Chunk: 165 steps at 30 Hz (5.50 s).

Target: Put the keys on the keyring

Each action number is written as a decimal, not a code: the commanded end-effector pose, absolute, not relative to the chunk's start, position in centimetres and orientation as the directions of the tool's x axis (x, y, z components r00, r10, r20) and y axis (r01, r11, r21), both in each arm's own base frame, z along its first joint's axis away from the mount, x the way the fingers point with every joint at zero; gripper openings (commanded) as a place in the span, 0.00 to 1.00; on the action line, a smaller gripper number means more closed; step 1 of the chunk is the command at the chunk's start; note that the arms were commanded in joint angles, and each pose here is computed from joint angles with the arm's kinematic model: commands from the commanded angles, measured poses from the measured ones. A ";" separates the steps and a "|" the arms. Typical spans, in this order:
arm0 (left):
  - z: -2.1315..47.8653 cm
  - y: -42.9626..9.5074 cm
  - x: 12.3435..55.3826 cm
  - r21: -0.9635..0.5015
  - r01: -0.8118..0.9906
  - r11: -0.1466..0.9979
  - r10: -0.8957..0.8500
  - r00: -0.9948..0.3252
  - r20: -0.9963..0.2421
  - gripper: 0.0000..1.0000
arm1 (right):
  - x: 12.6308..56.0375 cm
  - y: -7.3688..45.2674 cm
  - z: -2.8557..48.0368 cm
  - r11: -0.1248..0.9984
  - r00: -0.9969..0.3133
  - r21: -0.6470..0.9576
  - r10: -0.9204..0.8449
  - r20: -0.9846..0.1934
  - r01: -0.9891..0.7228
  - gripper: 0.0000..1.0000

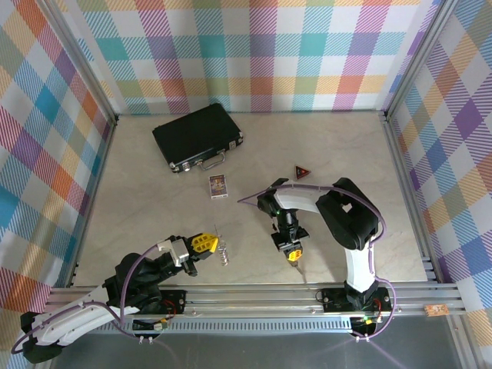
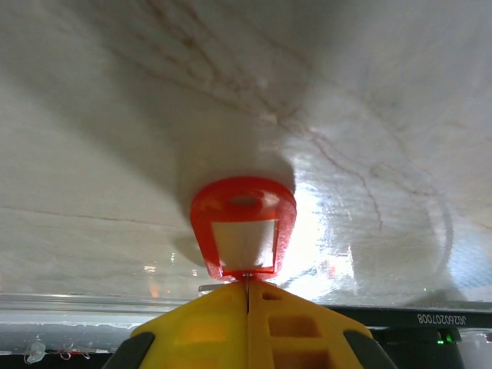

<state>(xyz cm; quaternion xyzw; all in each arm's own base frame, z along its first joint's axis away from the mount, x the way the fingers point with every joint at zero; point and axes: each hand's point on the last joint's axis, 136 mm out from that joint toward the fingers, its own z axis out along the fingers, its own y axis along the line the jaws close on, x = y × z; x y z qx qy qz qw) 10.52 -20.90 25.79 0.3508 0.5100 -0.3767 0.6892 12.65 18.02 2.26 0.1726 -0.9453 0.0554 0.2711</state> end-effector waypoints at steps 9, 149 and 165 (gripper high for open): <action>28.5 -20.2 9.6 0.096 0.887 0.452 -0.241 0.225 -0.944 0.00 | 14.7 18.7 5.6 0.946 -0.899 -0.018 -0.303 0.316 -0.325 0.26; 29.2 -20.5 9.0 0.077 0.909 0.409 -0.271 0.202 -0.941 0.00 | 16.5 17.5 3.1 0.970 -0.981 0.178 -0.140 -0.135 -0.163 0.31; 29.1 -20.5 9.0 0.078 0.908 0.412 -0.270 0.203 -0.941 0.00 | 15.7 17.0 2.5 0.965 -0.977 0.174 -0.178 -0.122 -0.197 0.23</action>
